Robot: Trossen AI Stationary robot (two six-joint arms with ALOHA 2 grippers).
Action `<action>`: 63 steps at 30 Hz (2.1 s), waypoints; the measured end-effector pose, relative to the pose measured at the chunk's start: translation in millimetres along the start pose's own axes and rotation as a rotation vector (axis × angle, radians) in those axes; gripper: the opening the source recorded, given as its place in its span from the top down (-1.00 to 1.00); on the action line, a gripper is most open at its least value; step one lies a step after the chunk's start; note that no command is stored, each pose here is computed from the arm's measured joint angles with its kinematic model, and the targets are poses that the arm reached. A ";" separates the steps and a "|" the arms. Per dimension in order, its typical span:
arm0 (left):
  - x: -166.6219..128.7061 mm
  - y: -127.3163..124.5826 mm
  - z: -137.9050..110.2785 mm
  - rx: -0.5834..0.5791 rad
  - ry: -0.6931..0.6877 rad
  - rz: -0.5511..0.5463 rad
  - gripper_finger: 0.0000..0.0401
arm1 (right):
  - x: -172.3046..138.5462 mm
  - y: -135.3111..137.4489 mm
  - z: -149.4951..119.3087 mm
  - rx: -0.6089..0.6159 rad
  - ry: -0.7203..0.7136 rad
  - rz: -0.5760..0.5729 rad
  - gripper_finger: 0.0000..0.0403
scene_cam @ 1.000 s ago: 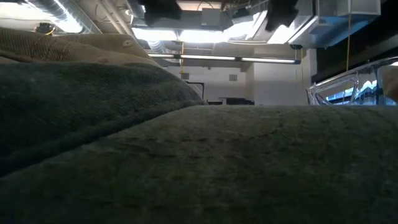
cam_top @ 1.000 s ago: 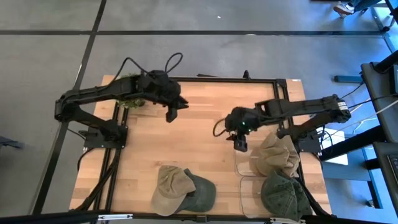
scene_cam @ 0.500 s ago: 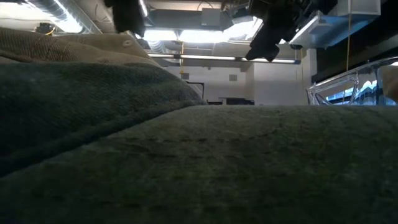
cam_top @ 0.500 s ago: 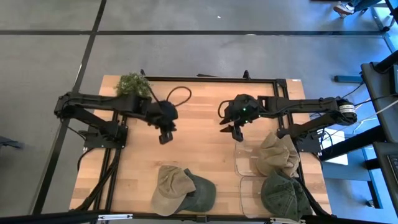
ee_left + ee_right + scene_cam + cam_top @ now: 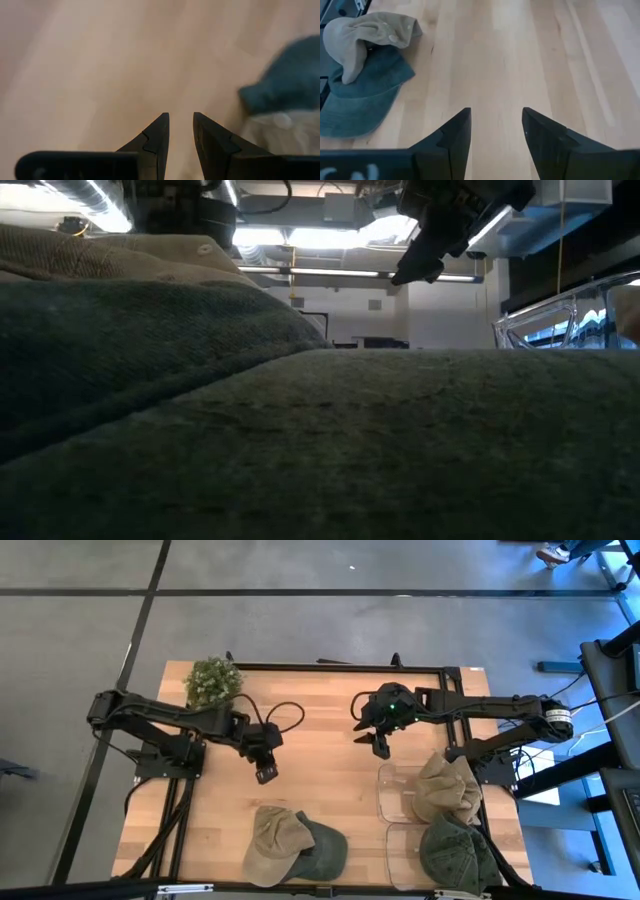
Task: Pick & Place hat
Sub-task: Put the brown cap into the top transparent bin
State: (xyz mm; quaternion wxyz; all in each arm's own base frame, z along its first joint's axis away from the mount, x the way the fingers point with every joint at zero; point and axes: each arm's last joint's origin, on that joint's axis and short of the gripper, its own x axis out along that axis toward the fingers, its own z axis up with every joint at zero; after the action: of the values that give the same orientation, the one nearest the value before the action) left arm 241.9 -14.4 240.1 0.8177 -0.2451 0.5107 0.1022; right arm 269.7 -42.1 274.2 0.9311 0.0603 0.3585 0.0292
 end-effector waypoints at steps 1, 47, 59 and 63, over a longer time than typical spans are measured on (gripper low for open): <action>3.0 -0.9 -2.4 0.011 0.021 -0.035 0.58 | -0.2 -0.9 0.0 0.002 0.000 -0.002 0.12; 71.2 -51.2 -47.0 0.293 0.185 -0.256 0.07 | -0.2 -2.3 0.3 0.058 -0.006 -0.007 0.12; 89.8 -48.7 -50.7 0.286 0.246 -0.219 0.49 | -0.2 -2.3 0.3 0.056 -0.006 -0.007 0.12; 89.9 -48.7 -50.7 0.301 0.244 -0.219 0.82 | -0.2 -2.3 0.4 0.054 -0.006 -0.007 0.12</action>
State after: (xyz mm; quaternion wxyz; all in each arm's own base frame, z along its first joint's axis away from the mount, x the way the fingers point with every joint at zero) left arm 263.5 -89.3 156.8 0.7836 -0.1846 0.5856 -0.0950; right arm 269.8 -44.4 274.3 0.9303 0.0843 0.3567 0.0163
